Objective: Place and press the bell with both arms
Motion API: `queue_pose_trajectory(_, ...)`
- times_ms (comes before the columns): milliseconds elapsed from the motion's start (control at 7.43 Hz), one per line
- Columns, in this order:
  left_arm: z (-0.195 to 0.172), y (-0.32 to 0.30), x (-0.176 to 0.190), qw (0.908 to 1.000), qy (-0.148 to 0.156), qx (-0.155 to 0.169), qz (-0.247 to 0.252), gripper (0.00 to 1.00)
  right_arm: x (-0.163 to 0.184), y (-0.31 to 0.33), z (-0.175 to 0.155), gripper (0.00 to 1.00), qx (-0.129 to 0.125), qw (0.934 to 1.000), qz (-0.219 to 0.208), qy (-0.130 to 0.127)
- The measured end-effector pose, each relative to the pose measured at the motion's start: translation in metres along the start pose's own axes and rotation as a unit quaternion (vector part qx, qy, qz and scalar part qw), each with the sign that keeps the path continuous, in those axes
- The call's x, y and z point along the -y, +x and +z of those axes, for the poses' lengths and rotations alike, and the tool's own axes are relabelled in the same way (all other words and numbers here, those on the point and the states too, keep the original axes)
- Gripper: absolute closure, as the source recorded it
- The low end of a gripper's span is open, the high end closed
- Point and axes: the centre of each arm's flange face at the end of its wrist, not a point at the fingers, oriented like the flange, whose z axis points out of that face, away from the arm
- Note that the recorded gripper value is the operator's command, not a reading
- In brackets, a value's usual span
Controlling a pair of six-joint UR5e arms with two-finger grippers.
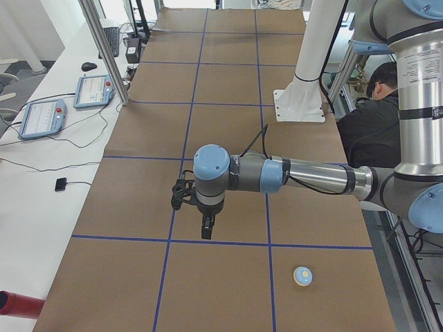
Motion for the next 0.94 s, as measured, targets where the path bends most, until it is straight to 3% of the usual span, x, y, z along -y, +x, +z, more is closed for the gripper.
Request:
queue_pose_trajectory(538,-0.020,0.019,0.010,0.9996,0.023,0.005,0.018,0.00,0.001,-0.002,-0.002,0.00,0.000,1.0000,-0.002,0.002)
queue_pose_trajectory(942,-0.015,0.016,0.012,0.9997,0.024,0.002,-0.006,0.00,0.001,-0.002,-0.002,0.00,0.000,1.0000,-0.002,0.002)
